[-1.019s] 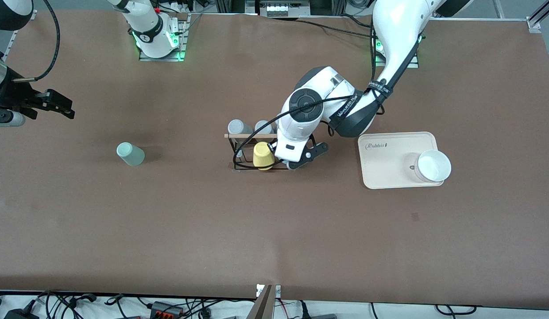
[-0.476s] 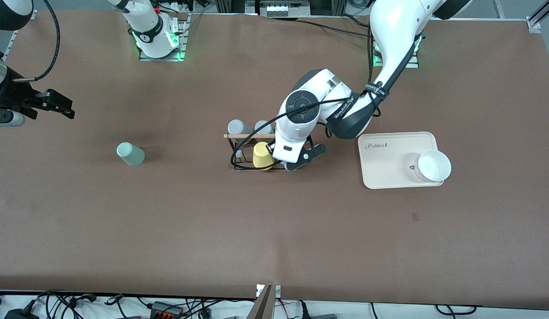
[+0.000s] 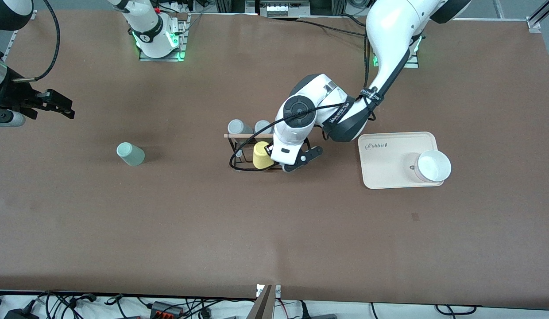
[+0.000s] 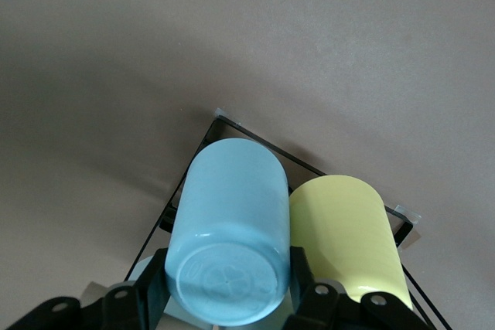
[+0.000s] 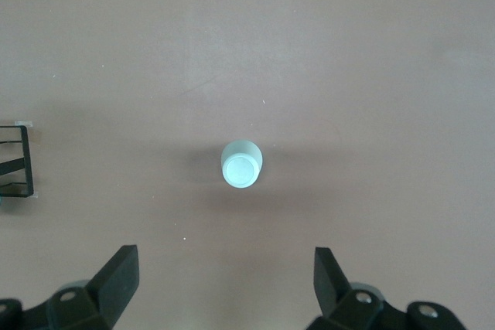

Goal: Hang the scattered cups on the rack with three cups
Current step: 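Lower the light blue cup onto the rack and open the left gripper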

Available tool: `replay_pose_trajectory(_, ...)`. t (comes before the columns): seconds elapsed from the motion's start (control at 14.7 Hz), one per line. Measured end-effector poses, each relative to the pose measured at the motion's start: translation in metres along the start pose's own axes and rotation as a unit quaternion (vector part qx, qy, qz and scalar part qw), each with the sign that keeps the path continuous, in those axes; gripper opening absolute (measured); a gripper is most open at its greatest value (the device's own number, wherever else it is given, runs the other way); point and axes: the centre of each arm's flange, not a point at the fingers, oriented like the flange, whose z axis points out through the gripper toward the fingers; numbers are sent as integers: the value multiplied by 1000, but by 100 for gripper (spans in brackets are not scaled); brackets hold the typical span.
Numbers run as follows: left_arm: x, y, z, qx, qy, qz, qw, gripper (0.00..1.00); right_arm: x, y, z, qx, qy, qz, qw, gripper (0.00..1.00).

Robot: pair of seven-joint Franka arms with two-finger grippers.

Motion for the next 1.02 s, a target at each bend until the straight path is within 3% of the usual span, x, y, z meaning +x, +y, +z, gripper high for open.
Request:
replay_pose_trajectory(0.2,-2,1,1,2,4,4,1000,65,0,0,0,0,0,0,1000,100)
replay_pose_trajectory(0.41,-2,2,3,-1,6,5,1000,80,0,0,1,0,0,0,1000,100)
replay_pose_trajectory(0.68,6,1,-9,-7,9,-1,1000,80,0,0,1,0,-1,0,1000,100)
replay_pose_trajectory(1.02,50,-27,-72,-14,27,-32,999,82,1,0,1,0,-1,0,1000,100)
